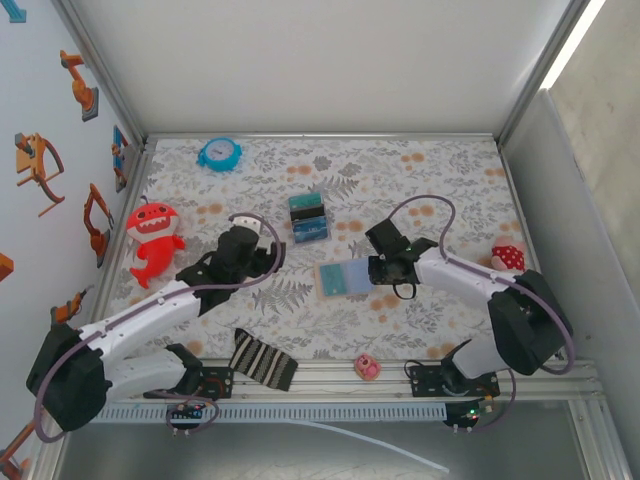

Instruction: Take the credit cards out of the card holder

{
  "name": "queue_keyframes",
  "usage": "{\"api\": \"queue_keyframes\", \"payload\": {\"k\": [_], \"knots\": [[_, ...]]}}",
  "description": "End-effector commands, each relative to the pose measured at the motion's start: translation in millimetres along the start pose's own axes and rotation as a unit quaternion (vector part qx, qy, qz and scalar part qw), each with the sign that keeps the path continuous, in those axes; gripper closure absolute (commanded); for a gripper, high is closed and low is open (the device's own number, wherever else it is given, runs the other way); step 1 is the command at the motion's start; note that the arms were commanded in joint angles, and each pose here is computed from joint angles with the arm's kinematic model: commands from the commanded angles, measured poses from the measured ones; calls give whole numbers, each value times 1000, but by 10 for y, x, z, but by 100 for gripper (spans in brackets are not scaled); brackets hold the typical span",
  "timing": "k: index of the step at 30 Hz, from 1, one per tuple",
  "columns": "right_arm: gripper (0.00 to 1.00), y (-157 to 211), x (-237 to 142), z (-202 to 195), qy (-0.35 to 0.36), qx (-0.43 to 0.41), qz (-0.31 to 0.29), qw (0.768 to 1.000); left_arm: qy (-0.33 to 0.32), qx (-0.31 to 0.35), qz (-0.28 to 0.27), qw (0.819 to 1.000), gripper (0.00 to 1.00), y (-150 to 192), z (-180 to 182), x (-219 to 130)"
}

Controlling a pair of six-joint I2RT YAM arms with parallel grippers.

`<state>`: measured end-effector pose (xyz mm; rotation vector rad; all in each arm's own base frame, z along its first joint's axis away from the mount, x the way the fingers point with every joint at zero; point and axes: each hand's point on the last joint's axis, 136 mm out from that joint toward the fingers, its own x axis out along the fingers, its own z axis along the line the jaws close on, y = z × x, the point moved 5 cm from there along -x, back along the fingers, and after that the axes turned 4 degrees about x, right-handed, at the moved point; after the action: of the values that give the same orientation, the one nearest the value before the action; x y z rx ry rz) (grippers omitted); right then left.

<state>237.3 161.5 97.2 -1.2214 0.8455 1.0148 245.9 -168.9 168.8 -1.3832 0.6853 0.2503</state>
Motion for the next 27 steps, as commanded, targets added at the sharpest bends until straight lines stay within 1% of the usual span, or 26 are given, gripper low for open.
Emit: {"api": "queue_keyframes", "payload": {"k": [1,4,6,8,10,18,24,27], "knots": [[75,-16,-67,121,-62,16,-3,998,5,0,5,1000,3,112,-163,94],[79,-24,-64,260,-110,17,9,994,16,6,10,1000,3,171,-337,197],[85,-14,-40,350,-138,18,22,990,34,-7,12,999,3,221,-432,284],[88,-7,-10,409,-158,19,33,987,48,-15,16,999,3,262,-503,359],[90,2,22,457,-173,21,42,984,55,-15,23,998,3,299,-565,423],[89,54,170,567,-211,38,69,974,62,30,59,996,3,472,-789,616],[86,106,240,584,-208,40,83,974,60,65,79,993,3,550,-952,692],[86,126,266,582,-204,41,88,974,61,69,82,992,3,574,-988,706]]}}
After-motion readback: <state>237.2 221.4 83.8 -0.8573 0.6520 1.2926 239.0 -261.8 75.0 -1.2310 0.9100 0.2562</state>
